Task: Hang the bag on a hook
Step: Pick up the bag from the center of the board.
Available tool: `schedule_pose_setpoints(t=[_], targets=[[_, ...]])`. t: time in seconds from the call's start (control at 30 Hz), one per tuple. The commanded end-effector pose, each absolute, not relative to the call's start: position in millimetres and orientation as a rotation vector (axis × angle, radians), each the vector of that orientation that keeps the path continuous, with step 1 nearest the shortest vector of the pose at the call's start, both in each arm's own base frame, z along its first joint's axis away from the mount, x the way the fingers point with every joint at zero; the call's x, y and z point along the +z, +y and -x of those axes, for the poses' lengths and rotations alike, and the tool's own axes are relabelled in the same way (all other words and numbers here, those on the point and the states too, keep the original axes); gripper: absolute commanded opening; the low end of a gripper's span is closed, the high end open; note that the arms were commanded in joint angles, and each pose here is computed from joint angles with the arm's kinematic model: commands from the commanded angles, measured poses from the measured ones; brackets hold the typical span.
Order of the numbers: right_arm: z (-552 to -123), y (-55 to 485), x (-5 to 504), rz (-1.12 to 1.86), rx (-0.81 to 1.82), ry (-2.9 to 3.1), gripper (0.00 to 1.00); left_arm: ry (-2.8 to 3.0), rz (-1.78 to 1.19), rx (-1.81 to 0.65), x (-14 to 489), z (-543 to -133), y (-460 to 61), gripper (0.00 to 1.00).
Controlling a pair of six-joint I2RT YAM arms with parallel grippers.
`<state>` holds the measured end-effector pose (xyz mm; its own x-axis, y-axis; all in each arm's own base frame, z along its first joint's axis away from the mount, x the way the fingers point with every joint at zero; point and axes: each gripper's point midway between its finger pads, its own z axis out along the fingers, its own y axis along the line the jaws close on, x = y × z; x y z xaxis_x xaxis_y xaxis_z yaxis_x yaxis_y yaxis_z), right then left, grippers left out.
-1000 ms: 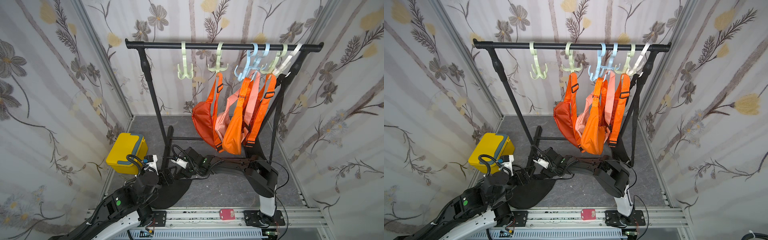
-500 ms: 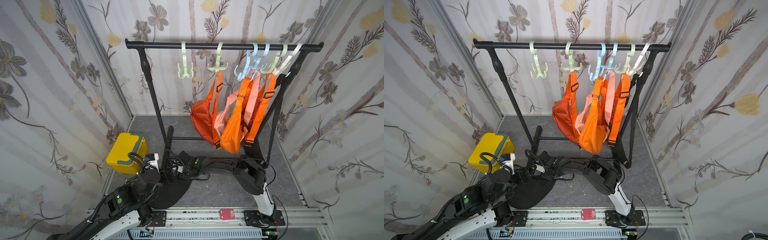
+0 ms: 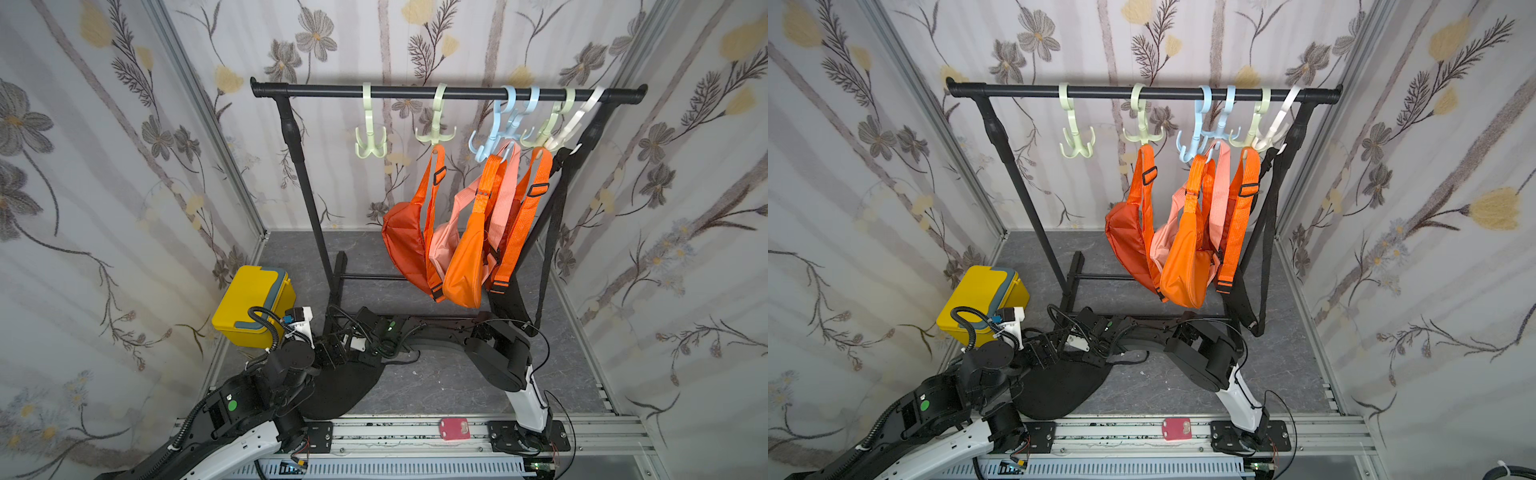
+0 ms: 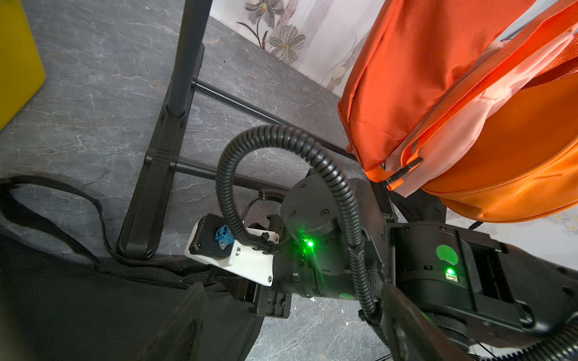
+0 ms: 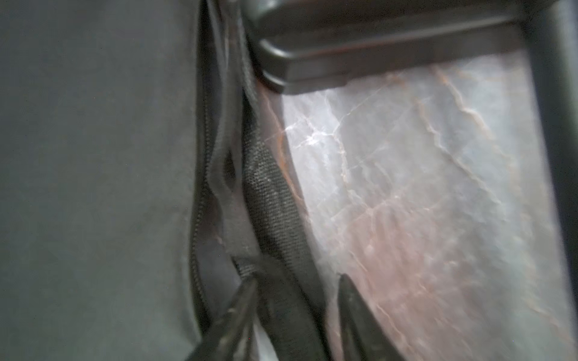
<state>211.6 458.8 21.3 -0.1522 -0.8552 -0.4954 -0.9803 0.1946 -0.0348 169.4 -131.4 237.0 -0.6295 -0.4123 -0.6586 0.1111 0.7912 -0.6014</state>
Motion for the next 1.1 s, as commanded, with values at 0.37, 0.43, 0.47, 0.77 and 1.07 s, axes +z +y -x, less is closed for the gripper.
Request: schedule_pose_setpoints(t=[0.37,0.43,0.47,0.77,1.07], targets=[[-240.9,454.4,122.1,1.453,0.335,1.966,0.00,2.027,0.248,-0.801,262.8,-169.6,-118.3,0.85],[-244.2,452.6,168.4,1.373,0.353,1.891,0.00,1.998,0.229,-0.820,270.3,-169.5,-119.5,0.85],[-243.4,451.9,192.3,1.340,0.363,1.846,0.00,1.983,0.214,-0.825,274.6,-169.6,-120.0,0.85],[-243.1,434.7,339.0,1.074,0.301,1.544,0.00,1.958,0.002,-0.632,311.4,-189.9,-138.6,0.87],[-233.8,416.9,438.3,0.934,0.298,1.363,0.00,1.854,-0.119,-0.392,370.2,-207.4,-130.0,0.92]])
